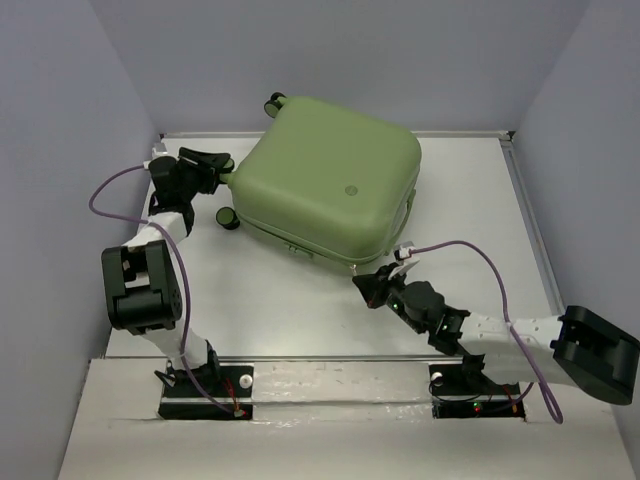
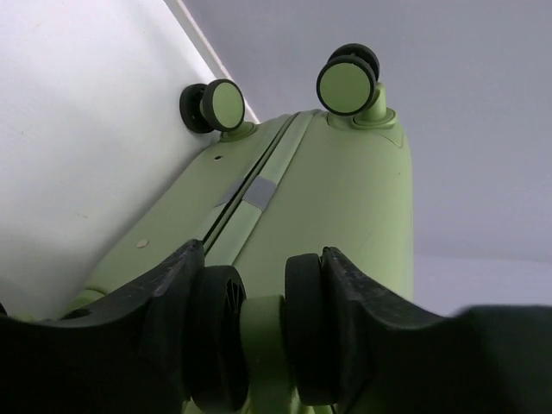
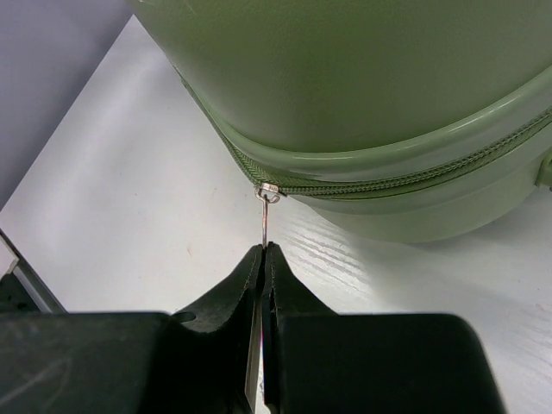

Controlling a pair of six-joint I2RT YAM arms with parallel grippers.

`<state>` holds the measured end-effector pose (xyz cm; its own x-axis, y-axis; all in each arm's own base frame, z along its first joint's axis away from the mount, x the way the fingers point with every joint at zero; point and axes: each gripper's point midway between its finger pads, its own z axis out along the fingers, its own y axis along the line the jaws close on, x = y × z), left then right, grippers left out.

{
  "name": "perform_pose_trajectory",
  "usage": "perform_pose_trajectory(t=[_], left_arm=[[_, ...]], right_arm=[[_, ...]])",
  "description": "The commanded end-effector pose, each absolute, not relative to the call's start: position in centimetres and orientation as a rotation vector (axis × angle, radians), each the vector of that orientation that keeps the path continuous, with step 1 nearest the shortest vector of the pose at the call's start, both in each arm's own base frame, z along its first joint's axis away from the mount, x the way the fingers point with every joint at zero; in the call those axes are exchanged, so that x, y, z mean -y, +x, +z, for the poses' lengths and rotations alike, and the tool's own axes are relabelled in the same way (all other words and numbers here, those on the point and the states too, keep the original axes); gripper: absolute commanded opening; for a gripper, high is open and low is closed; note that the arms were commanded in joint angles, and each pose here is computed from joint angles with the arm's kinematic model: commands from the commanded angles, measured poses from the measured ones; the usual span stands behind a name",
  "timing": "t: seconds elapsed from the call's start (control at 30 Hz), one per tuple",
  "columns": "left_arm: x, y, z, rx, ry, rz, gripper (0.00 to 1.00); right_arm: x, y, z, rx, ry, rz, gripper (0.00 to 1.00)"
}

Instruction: Pack the luggage

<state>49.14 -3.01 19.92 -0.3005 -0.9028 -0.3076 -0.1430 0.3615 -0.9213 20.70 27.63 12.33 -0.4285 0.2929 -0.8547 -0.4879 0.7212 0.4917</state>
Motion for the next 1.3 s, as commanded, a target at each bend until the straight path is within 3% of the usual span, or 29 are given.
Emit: perform_pose_trajectory(t=[0.0,0.1,0.23,0.4,0.53,0.7,1.0,1.27], left_arm=[[3.9,49.7,24.8,-1.600,-0.772,-1.110,0.06],[4.0,48.6,24.1,-1.606,-0.764,-1.076,0.06],[5.6,43.8,23.3,-1.585,-0.748,-1.028,0.06],[10.5,38.2,22.0,-1.623,-0.662,-1.080,0.06],[11.4,34.3,23.1,-1.624,-0.562,-1.123,0.06],[10.0,33.1,24.2,-1.652,-0.543,-1.015,0.06],[12.0,30.9,23.4,-1.682,-0.505,-1.098,0.06],[10.4,30.8,22.1,-1.708,-0.515,-0.945,0.06]], right_arm=[[-28.3,19.6,10.9,-1.878,-0.251,0.866,0.07],[-28.4,20.1,11.3,-1.869,-0.268,0.843,0.07],[-29.5,21.1,12.9,-1.843,-0.311,0.821,0.07],[-35.7,22.5,15.1,-1.827,-0.415,0.880,0.07],[-42.9,19.7,16.3,-1.765,-0.598,0.975,0.07],[-46.7,14.7,14.9,-1.752,-0.752,0.949,0.07],[-43.6,13.4,14.4,-1.768,-0.700,1.024,0.07],[-51.9,8.6,14.9,-1.716,-0.997,1.168,0.07]])
